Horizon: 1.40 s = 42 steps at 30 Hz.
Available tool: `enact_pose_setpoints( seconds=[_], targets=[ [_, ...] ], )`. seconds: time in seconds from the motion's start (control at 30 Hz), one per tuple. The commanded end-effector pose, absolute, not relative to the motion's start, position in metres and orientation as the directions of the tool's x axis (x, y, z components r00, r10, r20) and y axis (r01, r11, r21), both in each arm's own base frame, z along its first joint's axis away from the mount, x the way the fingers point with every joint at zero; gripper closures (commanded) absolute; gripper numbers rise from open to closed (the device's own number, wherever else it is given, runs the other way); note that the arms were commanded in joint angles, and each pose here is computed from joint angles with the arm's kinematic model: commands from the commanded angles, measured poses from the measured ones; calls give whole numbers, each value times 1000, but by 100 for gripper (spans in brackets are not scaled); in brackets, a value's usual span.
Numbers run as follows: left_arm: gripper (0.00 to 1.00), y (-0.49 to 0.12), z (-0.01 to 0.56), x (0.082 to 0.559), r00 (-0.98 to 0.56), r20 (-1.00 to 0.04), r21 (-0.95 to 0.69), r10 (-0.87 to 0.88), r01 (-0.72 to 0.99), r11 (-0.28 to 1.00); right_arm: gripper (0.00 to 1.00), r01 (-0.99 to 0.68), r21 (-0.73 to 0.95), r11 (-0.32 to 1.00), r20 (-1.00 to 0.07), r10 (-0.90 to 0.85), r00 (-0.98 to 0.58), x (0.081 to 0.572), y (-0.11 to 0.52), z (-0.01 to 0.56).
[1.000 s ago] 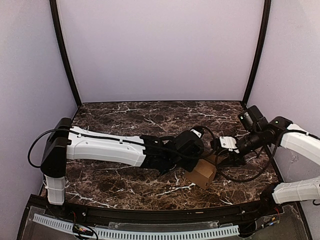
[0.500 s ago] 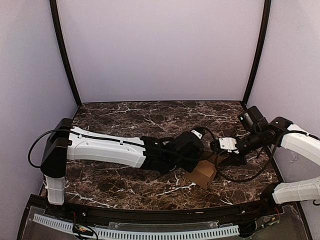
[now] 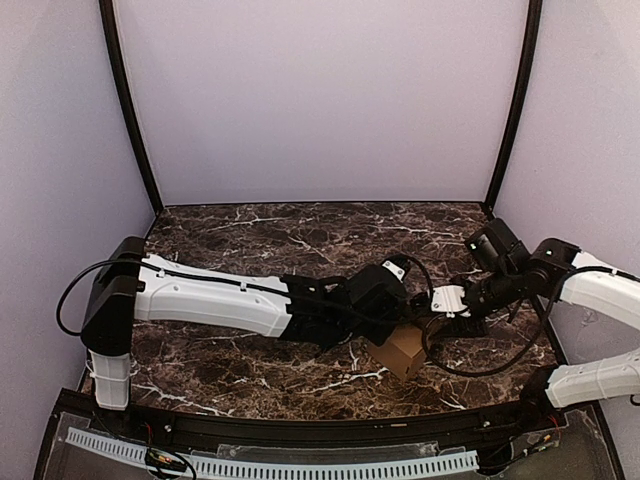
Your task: Fold the paper box
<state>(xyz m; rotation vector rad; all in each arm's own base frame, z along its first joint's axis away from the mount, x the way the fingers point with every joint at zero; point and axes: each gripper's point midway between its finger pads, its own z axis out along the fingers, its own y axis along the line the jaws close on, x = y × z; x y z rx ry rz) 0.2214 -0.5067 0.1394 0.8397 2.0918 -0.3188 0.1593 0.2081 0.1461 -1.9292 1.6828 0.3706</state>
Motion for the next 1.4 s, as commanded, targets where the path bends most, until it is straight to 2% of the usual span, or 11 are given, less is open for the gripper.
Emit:
enact_pose_setpoints(
  seconds=[0.0, 0.33, 0.67, 0.87, 1.37],
  targets=[
    [99, -477, 63, 196, -451, -609, 159, 652, 736, 658, 57, -973, -217, -78, -526, -831, 183, 152, 212, 141],
    [99, -466, 60, 198, -420, -672, 155, 610, 725, 671, 58, -964, -248, -92, -483, -851, 206, 145, 217, 133],
    [98, -462, 69, 197, -401, -720, 125, 566, 727, 675, 56, -953, -236, -191, -427, -860, 279, 130, 219, 126],
    [96, -462, 75, 197, -392, -734, 119, 554, 728, 675, 56, -944, -256, -209, -396, -868, 299, 132, 218, 126],
    [76, -453, 99, 184, -353, -761, 85, 545, 777, 624, 56, -940, -280, -197, -388, -872, 298, 136, 217, 125]
  ],
)
